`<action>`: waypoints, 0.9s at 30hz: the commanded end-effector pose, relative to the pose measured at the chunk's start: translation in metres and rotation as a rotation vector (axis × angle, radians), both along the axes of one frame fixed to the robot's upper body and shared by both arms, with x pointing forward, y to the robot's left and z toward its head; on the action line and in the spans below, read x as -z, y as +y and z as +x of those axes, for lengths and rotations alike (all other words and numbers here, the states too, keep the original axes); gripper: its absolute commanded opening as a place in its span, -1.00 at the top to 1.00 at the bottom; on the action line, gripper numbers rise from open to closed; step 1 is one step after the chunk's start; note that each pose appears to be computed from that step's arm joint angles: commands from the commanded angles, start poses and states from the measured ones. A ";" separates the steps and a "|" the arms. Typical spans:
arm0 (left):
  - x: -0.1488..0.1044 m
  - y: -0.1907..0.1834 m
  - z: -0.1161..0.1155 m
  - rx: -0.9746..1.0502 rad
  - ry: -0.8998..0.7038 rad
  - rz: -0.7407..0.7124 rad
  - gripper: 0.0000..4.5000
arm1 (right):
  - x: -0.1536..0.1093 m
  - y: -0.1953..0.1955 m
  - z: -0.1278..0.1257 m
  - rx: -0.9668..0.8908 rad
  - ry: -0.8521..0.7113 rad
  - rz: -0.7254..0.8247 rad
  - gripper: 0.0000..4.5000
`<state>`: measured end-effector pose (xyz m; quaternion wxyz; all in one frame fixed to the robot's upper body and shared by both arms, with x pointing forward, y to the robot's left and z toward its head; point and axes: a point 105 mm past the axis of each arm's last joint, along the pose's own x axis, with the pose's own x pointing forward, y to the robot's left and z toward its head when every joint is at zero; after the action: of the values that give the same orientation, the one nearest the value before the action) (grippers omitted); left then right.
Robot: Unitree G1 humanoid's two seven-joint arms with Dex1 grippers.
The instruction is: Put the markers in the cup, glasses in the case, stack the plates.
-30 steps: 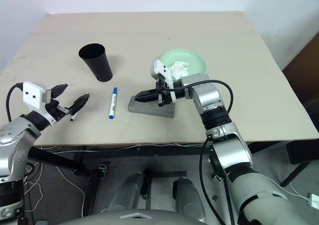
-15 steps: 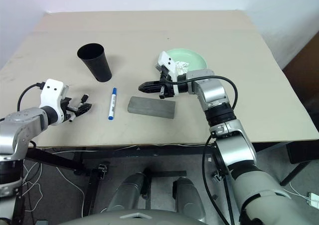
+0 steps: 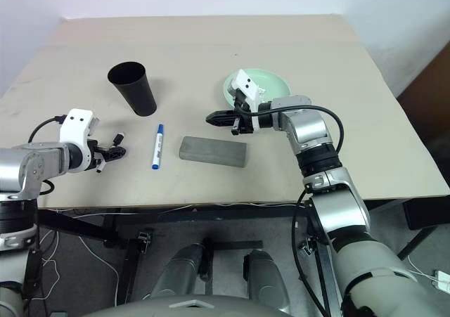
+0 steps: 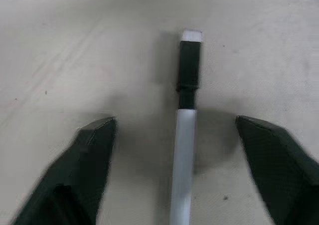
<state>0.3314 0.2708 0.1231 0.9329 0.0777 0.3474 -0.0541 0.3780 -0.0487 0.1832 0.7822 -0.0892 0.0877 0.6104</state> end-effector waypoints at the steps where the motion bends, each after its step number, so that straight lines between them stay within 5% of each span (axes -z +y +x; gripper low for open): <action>1: 0.012 0.019 -0.012 -0.057 0.094 0.089 -0.17 | -0.011 -0.002 0.003 0.010 -0.044 0.006 1.00; 9: 0.009 0.028 -0.014 -0.116 0.098 0.081 0.98 | -0.009 -0.004 0.009 0.036 -0.052 -0.003 1.00; 18: -0.011 0.037 -0.008 -0.185 0.013 0.075 0.98 | -0.010 -0.005 0.011 0.040 -0.063 -0.006 1.00; 25: -0.078 0.072 0.004 -0.296 -0.294 0.174 0.98 | -0.022 -0.004 0.000 -0.032 -0.100 0.058 1.00; 27: -0.110 0.069 0.016 -0.253 -0.519 0.168 0.98 | -0.026 -0.003 -0.006 -0.060 -0.102 0.090 1.00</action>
<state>0.3394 0.3367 0.1870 0.9623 0.1021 0.2285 0.1062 0.3788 -0.0524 0.1861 0.7787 -0.0914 0.0667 0.6171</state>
